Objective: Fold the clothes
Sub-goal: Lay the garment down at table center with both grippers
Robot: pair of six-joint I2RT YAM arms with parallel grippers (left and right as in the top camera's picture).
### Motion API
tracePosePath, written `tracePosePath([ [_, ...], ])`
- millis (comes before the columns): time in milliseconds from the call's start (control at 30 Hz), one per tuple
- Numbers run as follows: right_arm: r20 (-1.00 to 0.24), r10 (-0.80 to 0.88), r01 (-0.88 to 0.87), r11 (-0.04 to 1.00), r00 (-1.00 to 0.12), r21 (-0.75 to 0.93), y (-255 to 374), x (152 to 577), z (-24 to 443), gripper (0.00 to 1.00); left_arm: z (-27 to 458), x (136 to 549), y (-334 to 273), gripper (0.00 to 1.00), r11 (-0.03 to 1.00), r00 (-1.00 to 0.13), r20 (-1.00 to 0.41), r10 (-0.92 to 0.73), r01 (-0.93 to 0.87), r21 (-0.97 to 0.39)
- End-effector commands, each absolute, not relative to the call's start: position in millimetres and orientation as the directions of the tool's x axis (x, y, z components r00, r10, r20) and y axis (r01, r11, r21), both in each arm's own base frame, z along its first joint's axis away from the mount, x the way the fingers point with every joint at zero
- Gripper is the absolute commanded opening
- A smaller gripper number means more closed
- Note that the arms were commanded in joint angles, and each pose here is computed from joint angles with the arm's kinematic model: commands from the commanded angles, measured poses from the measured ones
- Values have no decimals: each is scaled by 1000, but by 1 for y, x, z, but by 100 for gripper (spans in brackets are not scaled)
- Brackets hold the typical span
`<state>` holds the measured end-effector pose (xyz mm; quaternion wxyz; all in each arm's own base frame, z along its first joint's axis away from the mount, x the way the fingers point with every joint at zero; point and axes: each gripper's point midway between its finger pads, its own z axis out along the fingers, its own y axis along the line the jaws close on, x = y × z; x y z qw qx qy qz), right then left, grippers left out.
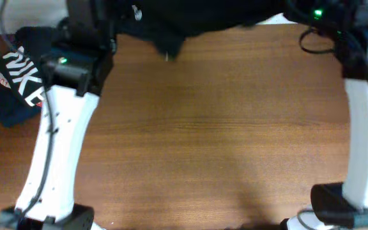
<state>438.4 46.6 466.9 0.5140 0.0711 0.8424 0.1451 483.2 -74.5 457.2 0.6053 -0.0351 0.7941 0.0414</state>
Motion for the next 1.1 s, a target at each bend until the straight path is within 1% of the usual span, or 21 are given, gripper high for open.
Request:
tracePosePath([
  [0, -805, 240, -17, 955, -543, 296, 46, 413, 453, 4, 443, 453, -78, 10, 999, -387, -922, 29, -31, 44],
  [67, -741, 233, 13, 957, -630, 290, 46, 406, 425, 4, 417, 447, -86, 11, 999, -481, -876, 37, 13, 35],
  [100, -650, 222, 44, 959, -727, 278, 49, 399, 390, 4, 384, 438, -94, 12, 999, -591, -806, 36, 50, 8],
  [133, -599, 215, 58, 961, -771, 270, 51, 396, 372, 4, 368, 433, -99, 12, 998, -641, -767, 35, 66, -9],
  [200, -478, 197, 83, 965, -856, 248, 56, 388, 331, 4, 330, 422, -110, 12, 994, -755, -655, 34, 94, -56],
  [300, -321, 162, 95, 972, -933, 214, 66, 374, 274, 4, 275, 404, -121, 12, 988, -884, -463, 61, 120, -100],
  [333, -275, 151, 96, 974, -950, 203, 70, 369, 258, 4, 264, 399, -123, 12, 987, -905, -419, 67, 123, -107],
  [400, -192, 131, 95, 978, -973, 183, 75, 357, 230, 4, 234, 384, -127, 11, 984, -956, -280, 83, 122, -126],
  [500, -74, 115, 103, 983, -991, 151, 76, 336, 195, 4, 204, 364, -132, 11, 982, -990, -105, 94, 110, -155],
  [567, -26, 119, 115, 986, -993, 122, 71, 327, 180, 4, 191, 355, -133, 11, 982, -995, -23, 99, 101, -160],
  [667, -12, 151, 150, 987, -988, 56, 56, 324, 170, 5, 179, 351, -134, 12, 984, -994, 34, 105, 99, -146],
  [700, -16, 158, 158, 987, -987, 27, 50, 324, 169, 8, 176, 350, -135, 15, 984, -993, 46, 108, 101, -144],
  [733, -22, 164, 164, 986, -986, 5, 44, 324, 169, 12, 173, 349, -136, 24, 984, -992, 56, 113, 104, -141],
  [767, -27, 171, 171, 985, -985, -9, 39, 325, 169, 22, 170, 348, -138, 47, 984, -991, 69, 119, 108, -138],
  [800, -27, 176, 176, 984, -984, -10, 37, 325, 169, 33, 169, 346, -139, 57, 984, -989, 79, 126, 114, -137],
  [833, -24, 182, 182, 983, -983, -11, 35, 325, 169, 48, 166, 344, -141, 69, 984, -987, 92, 133, 120, -134],
  [900, -20, 189, 190, 981, -982, -36, 28, 323, 169, 55, 161, 339, -144, 76, 983, -983, 110, 145, 130, -129],
  [933, -19, 193, 194, 979, -981, -58, 23, 322, 169, 66, 158, 337, -143, 77, 984, -982, 120, 148, 135, -116],
  [967, -15, 196, 196, 978, -981, -68, 21, 320, 169, 76, 156, 335, -143, 78, 985, -980, 128, 150, 136, -108],
  [1000, -7, 202, 202, 977, -979, -68, 19, 318, 169, 78, 151, 332, -143, 78, 985, -978, 144, 152, 138, -104],
  [1067, 8, 208, 207, 976, -978, -67, 18, 315, 169, 78, 142, 325, -141, 78, 987, -973, 179, 146, 131, -97],
])
